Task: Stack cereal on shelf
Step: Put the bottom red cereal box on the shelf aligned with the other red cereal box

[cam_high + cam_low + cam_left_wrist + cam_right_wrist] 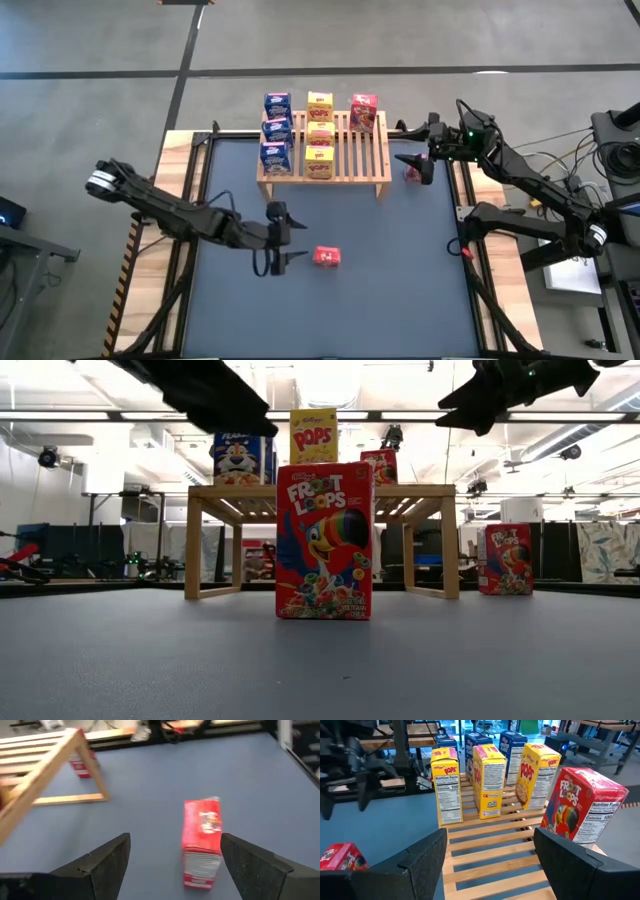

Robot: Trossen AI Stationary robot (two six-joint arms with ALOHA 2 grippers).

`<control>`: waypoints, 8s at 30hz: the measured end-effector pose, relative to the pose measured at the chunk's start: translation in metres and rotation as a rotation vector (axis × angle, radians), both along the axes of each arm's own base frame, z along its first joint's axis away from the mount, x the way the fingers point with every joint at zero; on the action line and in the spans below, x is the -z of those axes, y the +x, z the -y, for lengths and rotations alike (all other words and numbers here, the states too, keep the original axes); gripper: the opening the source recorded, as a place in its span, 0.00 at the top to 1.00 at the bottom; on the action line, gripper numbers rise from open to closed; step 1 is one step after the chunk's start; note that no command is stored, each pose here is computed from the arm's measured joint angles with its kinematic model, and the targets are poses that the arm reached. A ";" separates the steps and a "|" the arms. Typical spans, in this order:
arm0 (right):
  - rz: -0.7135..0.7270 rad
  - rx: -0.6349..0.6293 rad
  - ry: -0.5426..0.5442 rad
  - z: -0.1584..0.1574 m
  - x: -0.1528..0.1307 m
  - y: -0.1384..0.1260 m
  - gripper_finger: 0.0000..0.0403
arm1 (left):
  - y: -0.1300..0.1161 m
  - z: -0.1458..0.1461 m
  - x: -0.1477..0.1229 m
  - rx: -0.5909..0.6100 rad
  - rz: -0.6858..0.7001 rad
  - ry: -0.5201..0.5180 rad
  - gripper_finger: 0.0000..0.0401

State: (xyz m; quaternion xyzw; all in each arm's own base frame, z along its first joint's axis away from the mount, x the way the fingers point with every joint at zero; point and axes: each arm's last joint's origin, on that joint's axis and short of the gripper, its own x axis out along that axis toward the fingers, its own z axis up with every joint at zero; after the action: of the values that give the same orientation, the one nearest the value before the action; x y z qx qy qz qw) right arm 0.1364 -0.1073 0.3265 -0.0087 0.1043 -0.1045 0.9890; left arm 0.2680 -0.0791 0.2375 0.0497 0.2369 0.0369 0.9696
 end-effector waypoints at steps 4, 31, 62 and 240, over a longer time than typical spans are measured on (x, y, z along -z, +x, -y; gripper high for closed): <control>0.000 0.000 0.001 0.000 0.000 0.000 0.29 | 0.010 0.006 -0.011 0.020 -0.060 0.009 0.26; -0.010 -0.030 0.013 -0.004 0.003 0.003 0.29 | -0.003 -0.003 0.065 0.079 0.145 -0.148 0.15; -0.019 -0.097 0.020 -0.007 0.008 0.018 0.29 | 0.053 0.012 0.120 0.183 0.051 -0.151 0.34; -0.055 -0.029 -0.171 0.000 0.018 0.038 0.57 | -0.074 -0.004 0.002 0.024 0.629 -0.162 0.30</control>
State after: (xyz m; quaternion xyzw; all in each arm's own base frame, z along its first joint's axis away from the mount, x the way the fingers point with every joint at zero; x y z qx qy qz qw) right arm 0.1745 -0.1074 0.3084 -0.0975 0.1220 -0.0983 0.9828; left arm 0.1937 -0.0746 0.2356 -0.0388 -0.0725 0.0201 0.9964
